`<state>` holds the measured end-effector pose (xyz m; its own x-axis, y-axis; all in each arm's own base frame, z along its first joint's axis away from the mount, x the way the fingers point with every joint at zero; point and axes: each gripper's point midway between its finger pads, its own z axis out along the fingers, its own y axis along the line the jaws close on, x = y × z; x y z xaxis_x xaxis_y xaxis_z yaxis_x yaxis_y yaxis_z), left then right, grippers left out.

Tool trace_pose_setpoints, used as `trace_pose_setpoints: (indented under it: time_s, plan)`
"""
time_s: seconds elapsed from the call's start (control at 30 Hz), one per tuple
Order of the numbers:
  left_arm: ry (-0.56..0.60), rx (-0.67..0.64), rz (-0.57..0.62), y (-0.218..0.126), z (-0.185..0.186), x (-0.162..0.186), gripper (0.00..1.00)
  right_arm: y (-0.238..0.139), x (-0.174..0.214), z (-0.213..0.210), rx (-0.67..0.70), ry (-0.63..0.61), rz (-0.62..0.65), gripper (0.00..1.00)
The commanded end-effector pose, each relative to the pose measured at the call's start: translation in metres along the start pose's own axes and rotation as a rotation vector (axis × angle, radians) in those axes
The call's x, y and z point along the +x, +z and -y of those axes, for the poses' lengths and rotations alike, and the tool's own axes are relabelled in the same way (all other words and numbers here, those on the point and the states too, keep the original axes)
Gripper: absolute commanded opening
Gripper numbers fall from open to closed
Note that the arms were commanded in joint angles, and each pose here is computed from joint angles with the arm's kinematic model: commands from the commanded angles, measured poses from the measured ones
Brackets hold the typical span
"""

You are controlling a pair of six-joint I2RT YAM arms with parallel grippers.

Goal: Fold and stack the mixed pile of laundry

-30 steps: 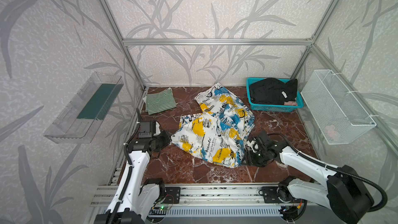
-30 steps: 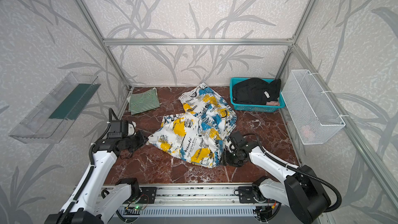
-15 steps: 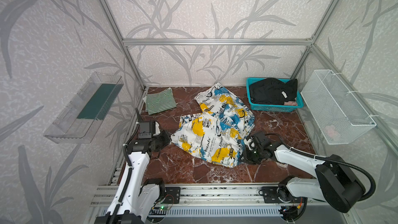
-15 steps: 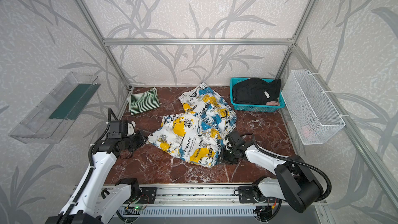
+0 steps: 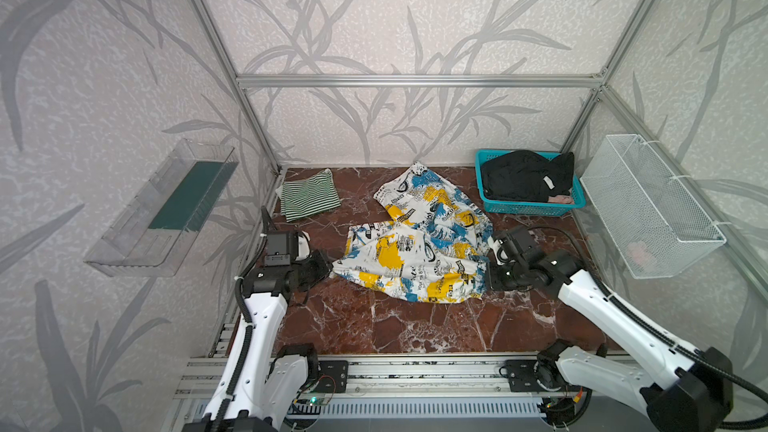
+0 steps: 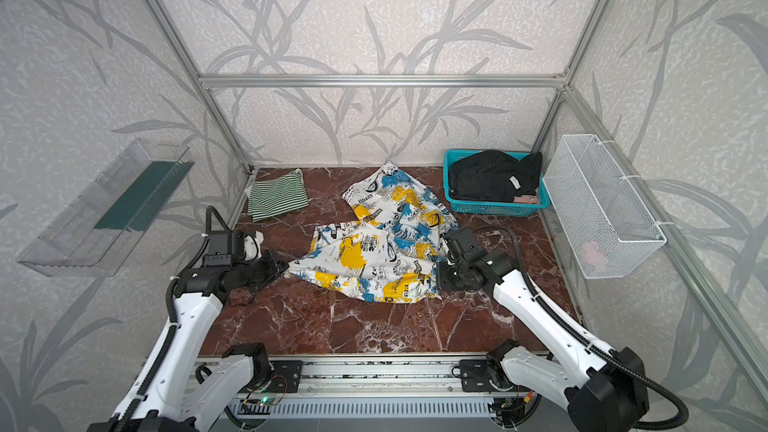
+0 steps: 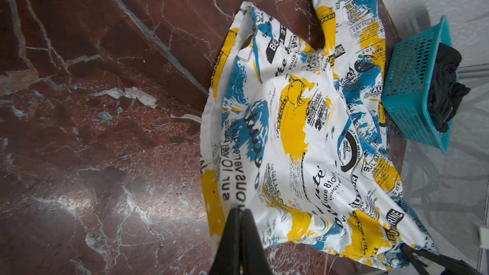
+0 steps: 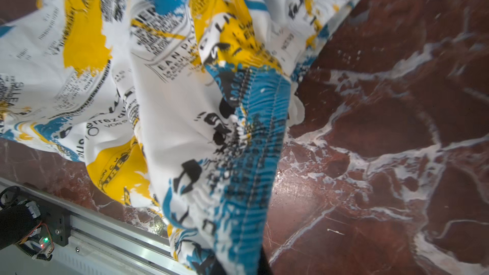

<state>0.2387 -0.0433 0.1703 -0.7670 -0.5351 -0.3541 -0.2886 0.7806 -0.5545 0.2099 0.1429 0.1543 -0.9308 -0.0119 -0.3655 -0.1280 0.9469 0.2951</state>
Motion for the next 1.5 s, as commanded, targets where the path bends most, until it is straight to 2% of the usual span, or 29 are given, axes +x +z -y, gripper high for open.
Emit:
trace_pose_setpoints:
  time_s: [0.0,0.13,0.27,0.33,0.43,0.5,0.57,0.7,0.83,0.97,1.1,1.2,1.3,1.37,1.47]
  plan:
    - [0.085,0.014,0.086,-0.045,0.022,-0.012,0.0,-0.033,0.013,0.008,0.055,-0.099,-0.056,0.0]
    - [0.132,-0.006,0.205,-0.105,0.045,-0.03,0.0,-0.074,0.008,-0.017,-0.041,-0.188,-0.07,0.0]
    - [0.16,-0.028,0.302,-0.155,0.06,-0.039,0.0,-0.112,0.004,-0.029,-0.084,-0.231,-0.022,0.0]
    - [0.16,-0.017,0.323,-0.164,0.065,-0.041,0.0,-0.125,-0.002,-0.033,-0.096,-0.251,0.005,0.0]
    - [0.148,0.033,0.345,-0.151,0.075,-0.057,0.0,-0.122,-0.021,-0.039,-0.09,-0.278,0.043,0.0]
    - [0.14,0.083,0.373,-0.134,0.086,-0.081,0.0,-0.108,-0.045,-0.045,-0.096,-0.292,0.077,0.0]
    - [0.126,0.128,0.422,-0.115,0.1,-0.119,0.0,-0.094,-0.085,-0.052,-0.125,-0.287,0.136,0.0]
    - [0.141,0.186,0.477,-0.1,0.139,-0.194,0.0,-0.103,-0.18,-0.063,-0.136,-0.294,0.305,0.0]
    - [0.186,0.245,0.537,-0.122,0.186,-0.252,0.0,-0.153,-0.246,-0.094,-0.154,-0.4,0.463,0.0]
    - [0.253,0.28,0.658,-0.181,0.222,-0.283,0.0,-0.214,-0.273,-0.113,-0.154,-0.484,0.616,0.0]
    - [0.36,0.309,0.748,-0.232,0.243,-0.28,0.0,-0.258,-0.271,-0.118,-0.129,-0.539,0.731,0.0]
    - [0.426,0.3,0.725,-0.236,0.24,-0.26,0.0,-0.255,-0.252,-0.118,-0.145,-0.565,0.71,0.0]
    - [0.423,0.259,0.622,-0.2,0.209,-0.23,0.0,-0.212,-0.219,-0.112,-0.156,-0.576,0.613,0.0]
    - [0.384,0.213,0.536,-0.161,0.173,-0.199,0.0,-0.167,-0.181,-0.099,-0.16,-0.557,0.498,0.0]
    - [0.308,0.127,0.414,-0.11,0.112,-0.143,0.0,-0.096,-0.115,-0.075,-0.184,-0.449,0.297,0.0]
